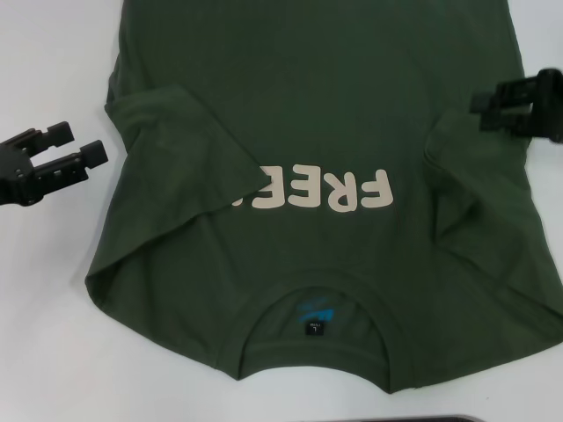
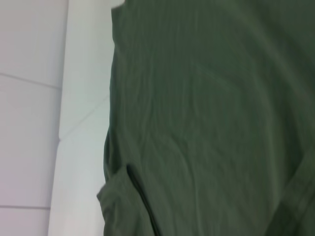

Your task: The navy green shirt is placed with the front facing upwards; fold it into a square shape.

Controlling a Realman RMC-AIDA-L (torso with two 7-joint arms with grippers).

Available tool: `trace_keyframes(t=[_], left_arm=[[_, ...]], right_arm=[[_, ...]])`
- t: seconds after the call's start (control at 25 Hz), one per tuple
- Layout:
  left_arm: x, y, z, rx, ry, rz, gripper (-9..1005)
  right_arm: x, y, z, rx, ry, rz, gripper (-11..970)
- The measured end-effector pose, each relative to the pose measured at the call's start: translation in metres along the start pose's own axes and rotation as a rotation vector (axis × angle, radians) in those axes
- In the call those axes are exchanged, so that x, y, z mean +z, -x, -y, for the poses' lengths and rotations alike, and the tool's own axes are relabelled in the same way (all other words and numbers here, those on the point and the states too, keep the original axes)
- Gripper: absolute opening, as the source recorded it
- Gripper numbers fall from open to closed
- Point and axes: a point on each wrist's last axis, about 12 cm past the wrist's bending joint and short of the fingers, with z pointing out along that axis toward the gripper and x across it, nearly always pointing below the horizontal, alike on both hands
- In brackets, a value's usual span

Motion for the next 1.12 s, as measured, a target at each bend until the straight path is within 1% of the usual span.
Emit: trace_keyframes(t=[0.12,0.2,0.24,0.32,0.4,0.6,0.76,0.92,1.12], left_arm=[[0.000,0.000,0.000,-0.002,0.000,0.001,841],[0.000,0.001,0.000,-0.004,0.000,0.001,841],[0.000,0.001,0.000,-0.006,0.000,0.001,841],[0.000,0.002,0.000,-0.009,0.000,0.004,841],[0.000,0.003,0.000,-0.011,0.001,0.010,841],[0.001,0.004,-0.001,-0.009,0.000,0.015,841],[0.001,0.003,-0.001,-0.009,-0.001,0.014,841],[-0.001,0.002,-0.001,-0.010,0.004,0.014,841],[-0.001,0.002,-0.001,-0.010,0.003,0.014,841]], right_arm=[[-0.011,0.007,-0.003,-0.022,0.025,0.043,342],[-0.021,0.011,-0.005,-0.040,0.040,0.046,379],[-0.023,0.010,-0.006,-0.048,0.042,0.029,398],[-0.024,0.007,-0.005,-0.056,0.021,-0.031,398],[-0.021,0.002,-0.003,-0.049,-0.016,-0.084,398],[-0.012,-0.007,0.001,-0.014,-0.061,-0.142,398],[-0.002,-0.013,0.003,-0.004,-0.068,-0.162,398],[0.010,-0.018,0.003,-0.013,-0.105,-0.203,398],[0.017,-0.020,0.002,-0.020,-0.116,-0.219,399]])
